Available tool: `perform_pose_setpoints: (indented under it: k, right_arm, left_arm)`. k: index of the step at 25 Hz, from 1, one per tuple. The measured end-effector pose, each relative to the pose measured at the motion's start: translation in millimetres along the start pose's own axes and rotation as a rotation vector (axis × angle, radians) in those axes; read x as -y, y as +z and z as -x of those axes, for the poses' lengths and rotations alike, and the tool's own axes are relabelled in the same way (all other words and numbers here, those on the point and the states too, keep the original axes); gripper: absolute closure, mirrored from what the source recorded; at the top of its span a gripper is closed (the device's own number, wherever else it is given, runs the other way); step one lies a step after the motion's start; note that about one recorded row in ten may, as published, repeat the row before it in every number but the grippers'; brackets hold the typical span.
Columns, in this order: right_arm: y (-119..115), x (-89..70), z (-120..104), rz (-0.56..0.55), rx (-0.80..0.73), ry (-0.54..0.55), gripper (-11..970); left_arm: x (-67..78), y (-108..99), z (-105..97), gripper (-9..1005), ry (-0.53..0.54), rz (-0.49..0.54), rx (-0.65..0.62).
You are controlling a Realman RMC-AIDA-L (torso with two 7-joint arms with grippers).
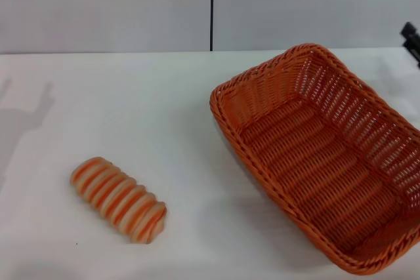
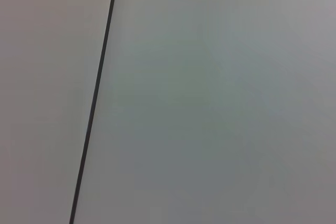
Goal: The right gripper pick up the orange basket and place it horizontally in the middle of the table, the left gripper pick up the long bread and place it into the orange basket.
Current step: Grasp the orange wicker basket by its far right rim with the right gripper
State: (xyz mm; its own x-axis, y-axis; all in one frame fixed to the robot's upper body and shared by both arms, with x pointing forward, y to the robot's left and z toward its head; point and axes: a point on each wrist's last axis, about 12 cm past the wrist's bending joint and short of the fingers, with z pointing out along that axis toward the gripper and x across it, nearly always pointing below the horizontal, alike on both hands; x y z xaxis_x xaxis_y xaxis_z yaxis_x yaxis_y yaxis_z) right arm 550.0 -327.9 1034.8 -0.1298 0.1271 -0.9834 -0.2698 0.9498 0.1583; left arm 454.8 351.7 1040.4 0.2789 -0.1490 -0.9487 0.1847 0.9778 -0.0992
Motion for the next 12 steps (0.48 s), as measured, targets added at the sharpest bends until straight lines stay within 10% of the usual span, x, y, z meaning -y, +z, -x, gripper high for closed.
perform_pose_setpoints:
  k: [12]
  right_arm:
    - [10, -12.9, -5, 0.042, -0.04, -0.01, 330]
  left_arm:
    - [0.0, -1, 0, 150, 0.0, 0.0, 0.0]
